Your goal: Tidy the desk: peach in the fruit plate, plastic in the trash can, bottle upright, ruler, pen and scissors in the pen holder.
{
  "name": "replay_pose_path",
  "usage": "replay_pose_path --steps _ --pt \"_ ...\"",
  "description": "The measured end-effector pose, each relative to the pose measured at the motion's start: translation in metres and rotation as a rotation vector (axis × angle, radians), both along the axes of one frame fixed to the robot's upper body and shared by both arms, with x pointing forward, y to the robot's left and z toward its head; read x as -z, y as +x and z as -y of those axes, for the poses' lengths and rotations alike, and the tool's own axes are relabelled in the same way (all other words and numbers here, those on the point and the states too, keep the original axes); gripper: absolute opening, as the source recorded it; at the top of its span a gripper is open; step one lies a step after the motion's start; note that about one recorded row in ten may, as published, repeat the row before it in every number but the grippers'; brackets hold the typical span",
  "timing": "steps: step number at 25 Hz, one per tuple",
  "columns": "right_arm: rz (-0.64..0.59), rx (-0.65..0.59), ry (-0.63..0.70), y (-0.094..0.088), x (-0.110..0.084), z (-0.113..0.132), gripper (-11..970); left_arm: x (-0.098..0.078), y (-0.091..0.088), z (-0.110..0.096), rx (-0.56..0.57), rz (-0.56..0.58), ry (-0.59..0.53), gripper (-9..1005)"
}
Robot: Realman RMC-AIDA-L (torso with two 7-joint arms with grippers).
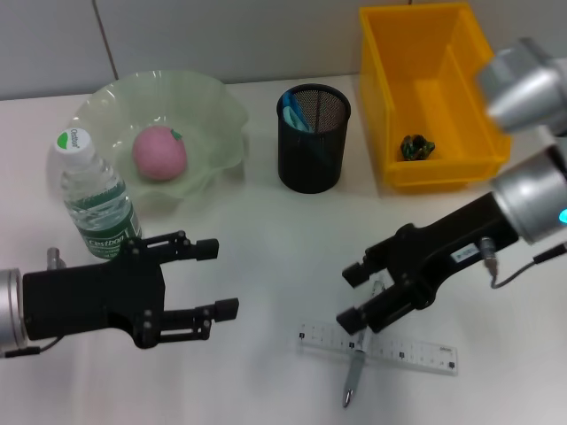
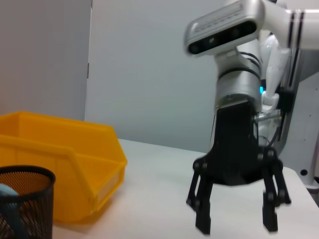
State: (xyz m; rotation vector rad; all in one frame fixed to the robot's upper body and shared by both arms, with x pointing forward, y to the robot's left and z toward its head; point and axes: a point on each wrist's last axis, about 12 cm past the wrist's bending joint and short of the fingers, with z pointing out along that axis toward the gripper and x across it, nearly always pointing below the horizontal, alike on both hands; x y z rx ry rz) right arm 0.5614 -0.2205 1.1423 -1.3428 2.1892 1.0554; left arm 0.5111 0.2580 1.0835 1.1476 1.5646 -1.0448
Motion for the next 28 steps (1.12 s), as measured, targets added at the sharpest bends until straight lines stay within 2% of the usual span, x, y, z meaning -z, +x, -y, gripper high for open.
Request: replay_pose_path --steps 2,7,12,28 --pt "0.002 -0.066 -0.132 0.005 -0.007 -0.02 798 0.005 -0.003 -0.001 -0.007 -0.006 -0.008 779" --pt "0.062 -0.141 -0.23 0.008 -0.016 -0.04 797 0.011 -0.008 -0.003 -0.03 -0.021 -0.022 779" --pt "0.101 -0.174 -0.303 0.011 -0.013 -0.051 795 0.012 -0.009 -0.004 -0.039 -0.027 -0.029 779" --pt "0.189 -0.274 -0.393 0.004 0.005 -0.089 795 0.024 -0.022 -0.01 -0.042 -0.012 -0.008 779"
